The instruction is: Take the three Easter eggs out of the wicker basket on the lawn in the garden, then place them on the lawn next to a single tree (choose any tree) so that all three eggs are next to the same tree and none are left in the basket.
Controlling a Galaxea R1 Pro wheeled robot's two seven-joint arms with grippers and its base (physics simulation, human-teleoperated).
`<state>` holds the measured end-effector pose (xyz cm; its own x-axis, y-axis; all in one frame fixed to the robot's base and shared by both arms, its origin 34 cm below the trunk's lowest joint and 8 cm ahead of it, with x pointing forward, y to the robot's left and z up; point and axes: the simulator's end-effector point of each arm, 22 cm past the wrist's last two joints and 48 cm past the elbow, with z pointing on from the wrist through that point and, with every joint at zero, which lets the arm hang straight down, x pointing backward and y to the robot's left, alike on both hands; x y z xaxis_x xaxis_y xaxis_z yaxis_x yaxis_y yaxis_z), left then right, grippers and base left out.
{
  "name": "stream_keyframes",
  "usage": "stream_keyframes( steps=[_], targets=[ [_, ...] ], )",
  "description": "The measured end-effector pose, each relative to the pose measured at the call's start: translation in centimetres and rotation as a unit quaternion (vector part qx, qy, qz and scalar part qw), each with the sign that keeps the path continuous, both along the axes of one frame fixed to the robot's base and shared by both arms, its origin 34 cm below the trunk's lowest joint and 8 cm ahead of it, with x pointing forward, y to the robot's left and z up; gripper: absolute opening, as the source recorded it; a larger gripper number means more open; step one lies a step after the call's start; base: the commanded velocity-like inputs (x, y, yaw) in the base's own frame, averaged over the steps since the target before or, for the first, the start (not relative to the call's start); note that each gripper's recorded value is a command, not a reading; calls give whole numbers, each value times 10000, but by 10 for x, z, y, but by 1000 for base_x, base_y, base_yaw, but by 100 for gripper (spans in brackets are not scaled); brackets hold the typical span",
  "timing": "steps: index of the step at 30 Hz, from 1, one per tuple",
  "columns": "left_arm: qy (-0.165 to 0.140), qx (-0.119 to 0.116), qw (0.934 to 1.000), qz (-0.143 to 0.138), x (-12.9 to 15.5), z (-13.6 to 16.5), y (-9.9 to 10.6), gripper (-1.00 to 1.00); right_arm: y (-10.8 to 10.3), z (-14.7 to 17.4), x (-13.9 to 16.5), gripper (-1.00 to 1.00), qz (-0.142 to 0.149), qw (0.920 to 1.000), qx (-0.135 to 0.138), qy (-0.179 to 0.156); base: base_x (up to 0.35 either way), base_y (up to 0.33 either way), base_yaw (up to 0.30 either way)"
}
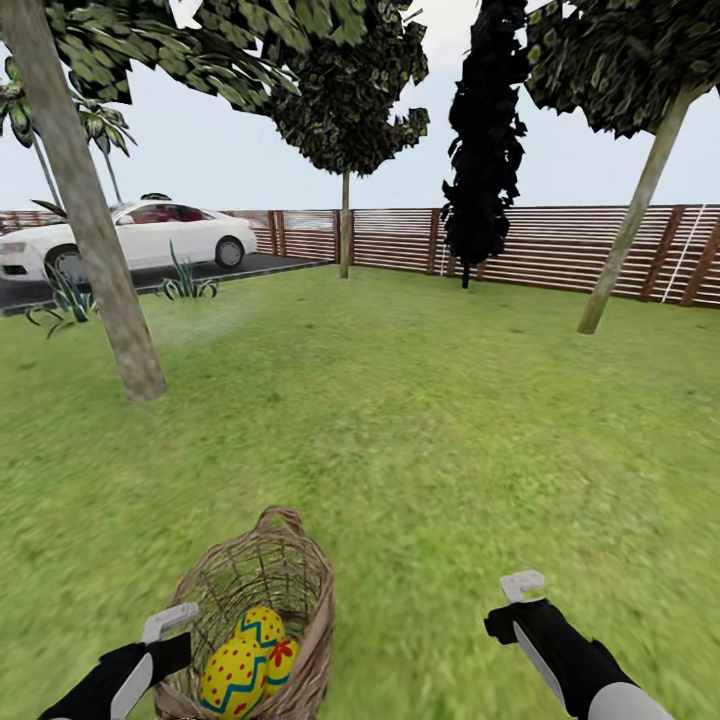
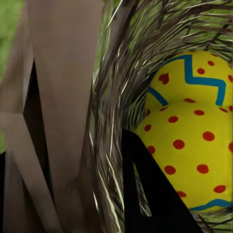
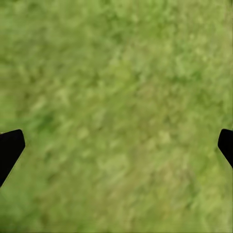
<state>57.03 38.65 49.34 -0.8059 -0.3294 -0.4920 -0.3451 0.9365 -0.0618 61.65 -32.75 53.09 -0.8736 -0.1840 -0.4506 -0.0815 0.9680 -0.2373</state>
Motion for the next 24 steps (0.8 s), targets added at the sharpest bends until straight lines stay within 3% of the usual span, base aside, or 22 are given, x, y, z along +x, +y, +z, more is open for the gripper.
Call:
stream_keyframes(
  steps=[5, 7, 8, 10, 11, 24],
  targets=[
    [-12, 75, 10000, 22, 1, 12, 11, -100, 0, 9, 1, 100, 0, 10000, 19, 5, 0, 0, 296],
    [-23, 119, 9999, 42, 2, 18, 18, -100, 2, 11, -1, 100, 57, 9997, 224, 67, 0, 0, 296],
    [-24, 98, 9999, 58, 2, 19, 17, -100, -5, 15, 0, 100, 107, 9993, 342, 76, 0, 0, 296],
    [-32, 91, 9999, 64, 3, 23, 17, -100, -46, 28, -1, 100, 92, 9990, 429, 112, 0, 0, 296],
    [-27, 89, 9999, 57, 3, 25, 16, -100, -51, 31, -2, 100, 87, 9985, 517, 128, 0, 0, 296],
    [-21, 72, 10000, 62, 4, 48, 15, -100, -41, 55, 2, 100, 156, 9980, 592, 121, 0, 0, 296]
  ],
)
